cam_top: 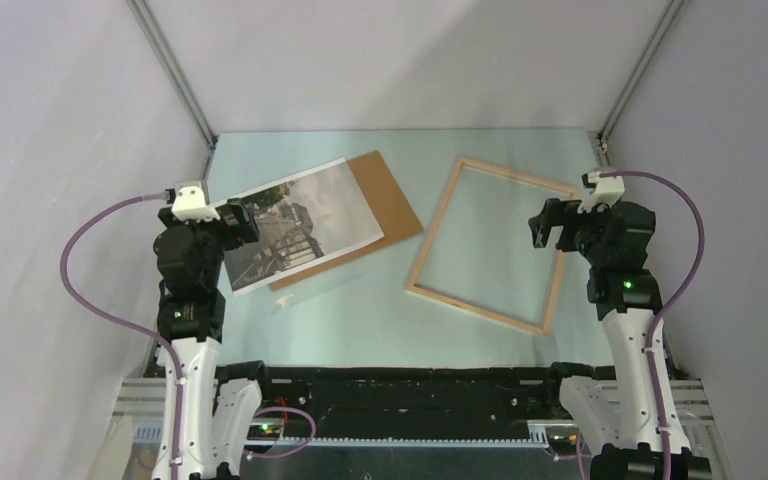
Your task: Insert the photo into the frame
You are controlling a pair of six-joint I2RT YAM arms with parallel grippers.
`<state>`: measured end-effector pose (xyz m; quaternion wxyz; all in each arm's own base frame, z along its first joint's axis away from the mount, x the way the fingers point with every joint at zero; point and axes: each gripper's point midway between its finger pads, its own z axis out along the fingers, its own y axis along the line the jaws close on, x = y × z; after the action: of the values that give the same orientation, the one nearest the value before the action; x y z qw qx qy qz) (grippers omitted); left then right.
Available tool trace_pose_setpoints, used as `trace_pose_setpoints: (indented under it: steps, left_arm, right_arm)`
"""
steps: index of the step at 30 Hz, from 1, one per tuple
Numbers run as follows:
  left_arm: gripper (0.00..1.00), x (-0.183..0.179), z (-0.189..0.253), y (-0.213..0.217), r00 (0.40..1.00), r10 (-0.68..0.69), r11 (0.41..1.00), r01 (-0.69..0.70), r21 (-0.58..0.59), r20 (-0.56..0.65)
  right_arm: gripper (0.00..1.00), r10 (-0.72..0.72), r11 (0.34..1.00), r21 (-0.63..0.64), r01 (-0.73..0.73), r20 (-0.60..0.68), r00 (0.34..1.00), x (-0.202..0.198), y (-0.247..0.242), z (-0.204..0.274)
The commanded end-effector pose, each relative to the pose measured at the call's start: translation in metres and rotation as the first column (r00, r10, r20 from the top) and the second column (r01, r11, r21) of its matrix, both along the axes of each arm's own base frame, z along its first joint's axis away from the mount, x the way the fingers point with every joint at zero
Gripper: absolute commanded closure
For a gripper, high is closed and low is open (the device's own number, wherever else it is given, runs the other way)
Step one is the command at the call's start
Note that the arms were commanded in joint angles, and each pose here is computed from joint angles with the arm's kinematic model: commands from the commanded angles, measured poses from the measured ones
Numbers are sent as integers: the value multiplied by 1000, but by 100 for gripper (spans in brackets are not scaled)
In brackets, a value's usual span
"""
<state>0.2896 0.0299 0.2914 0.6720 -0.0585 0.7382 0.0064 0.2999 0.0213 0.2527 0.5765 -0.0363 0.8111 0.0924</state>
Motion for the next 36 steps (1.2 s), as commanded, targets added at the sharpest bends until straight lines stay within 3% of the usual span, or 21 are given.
trace_pose_setpoints:
  steps: [1, 13, 19, 24, 28, 31, 36]
  left_arm:
    - [2, 0, 9, 1, 999, 0, 1000, 0, -8, 40]
    - [2, -6, 20, 8, 997, 42, 999, -42, -6, 71]
    - [2, -4, 12, 7, 999, 24, 1000, -25, 16, 31]
    - [2, 0, -18, 10, 997, 23, 999, -20, 47, -71]
    - [2, 1, -57, 14, 974, 18, 997, 0, 83, -227]
    - [2, 4, -72, 16, 950, 17, 996, 11, 87, -311]
    - [2, 18, -104, 33, 883, 78, 994, -31, 108, -463]
  right_arm:
    - [0, 43, 999, -12, -42, 51, 998, 0, 6, 11]
    - [0, 75, 997, -40, -73, 45, 996, -1, 10, 9]
    - [0, 149, 984, -101, -144, 35, 988, 8, 35, 6]
    - [0, 259, 933, -261, -247, 12, 966, 26, 96, -4]
    - [0, 374, 873, -333, -357, -15, 927, 33, 157, -18]
    - [0, 458, 837, -318, -446, -40, 888, 39, 205, -30]
    - [0, 550, 816, -134, -562, -120, 827, 53, 268, -52]
